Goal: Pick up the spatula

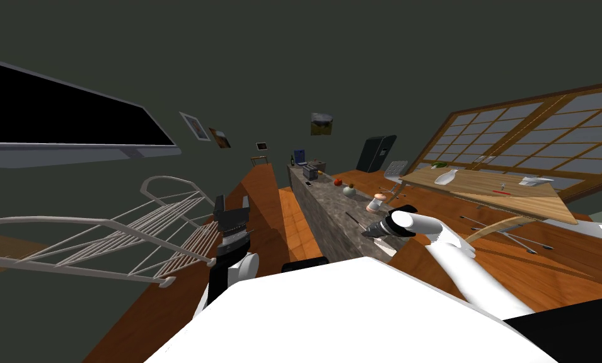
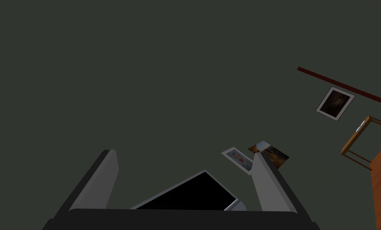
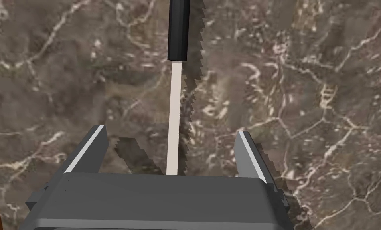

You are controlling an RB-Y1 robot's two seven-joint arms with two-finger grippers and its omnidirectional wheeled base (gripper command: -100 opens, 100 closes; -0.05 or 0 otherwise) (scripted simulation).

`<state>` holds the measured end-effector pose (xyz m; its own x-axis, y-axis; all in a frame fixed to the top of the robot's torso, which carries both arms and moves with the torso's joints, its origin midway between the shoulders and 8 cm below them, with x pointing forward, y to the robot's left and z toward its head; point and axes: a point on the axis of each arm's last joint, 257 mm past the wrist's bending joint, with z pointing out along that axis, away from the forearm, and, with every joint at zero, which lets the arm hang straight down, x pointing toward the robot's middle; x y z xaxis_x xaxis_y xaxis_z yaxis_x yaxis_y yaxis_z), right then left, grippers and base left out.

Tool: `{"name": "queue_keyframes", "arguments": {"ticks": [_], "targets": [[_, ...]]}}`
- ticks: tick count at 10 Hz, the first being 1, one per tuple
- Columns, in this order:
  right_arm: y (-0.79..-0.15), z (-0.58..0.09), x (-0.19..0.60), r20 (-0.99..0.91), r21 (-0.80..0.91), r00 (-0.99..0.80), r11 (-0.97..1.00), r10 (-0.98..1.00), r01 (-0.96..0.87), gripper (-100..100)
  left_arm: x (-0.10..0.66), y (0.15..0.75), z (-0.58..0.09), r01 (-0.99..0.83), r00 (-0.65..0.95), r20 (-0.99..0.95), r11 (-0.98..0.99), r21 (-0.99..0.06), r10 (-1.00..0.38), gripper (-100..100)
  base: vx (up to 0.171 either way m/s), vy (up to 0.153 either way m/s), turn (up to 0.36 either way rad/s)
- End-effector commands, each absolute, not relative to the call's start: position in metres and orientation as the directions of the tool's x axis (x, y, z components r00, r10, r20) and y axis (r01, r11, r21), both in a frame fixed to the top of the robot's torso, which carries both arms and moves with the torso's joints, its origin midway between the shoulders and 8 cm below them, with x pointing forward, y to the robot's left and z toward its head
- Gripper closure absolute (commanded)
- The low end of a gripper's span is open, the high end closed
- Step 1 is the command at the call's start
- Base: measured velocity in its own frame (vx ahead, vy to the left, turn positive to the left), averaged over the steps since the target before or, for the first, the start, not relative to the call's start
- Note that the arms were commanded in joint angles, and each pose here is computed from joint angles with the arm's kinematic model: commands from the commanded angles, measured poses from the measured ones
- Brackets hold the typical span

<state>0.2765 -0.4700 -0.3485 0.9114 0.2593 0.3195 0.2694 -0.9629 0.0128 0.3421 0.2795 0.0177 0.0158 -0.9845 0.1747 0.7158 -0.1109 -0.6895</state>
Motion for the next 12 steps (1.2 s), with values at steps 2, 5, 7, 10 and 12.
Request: {"name": "queue_keyframes", "arguments": {"ticks": [2, 5, 7, 10, 12], "targets": [[-0.470, -0.354, 0.278, 0.320, 0.013, 0.911, -0.963, 0.259, 0.269, -100, 0.342, 0.279, 0.018, 0.716, 0.016, 0.175, -0.111, -0.689, -0.984, 0, 0.012, 0.006, 0.008], [-0.471, -0.354, 0.278, 0.321, 0.015, 0.911, -0.963, 0.260, 0.269, 100, 0.342, 0.279, 0.018, 0.716, 0.016, 0.175, -0.111, -0.689, -0.985, 0, 0.000, 0.000, 0.000], [-0.471, -0.354, 0.278, 0.321, 0.015, 0.911, -0.963, 0.259, 0.269, 100, 0.342, 0.279, 0.018, 0.716, 0.016, 0.175, -0.111, -0.689, -0.985, 0, 0.000, 0.000, 0.000], [-0.470, -0.338, 0.277, 0.321, 0.015, 0.910, -0.962, 0.263, 0.272, 100, 0.342, 0.279, 0.018, 0.716, 0.016, 0.175, -0.111, -0.689, -0.985, 0, -0.011, -0.005, -0.015], [-0.471, -0.342, 0.277, 0.322, 0.016, 0.910, -0.962, 0.262, 0.272, 0, 0.342, 0.279, 0.018, 0.716, 0.016, 0.175, -0.111, -0.689, -0.984, 0, -0.004, -0.002, -0.002]]}}
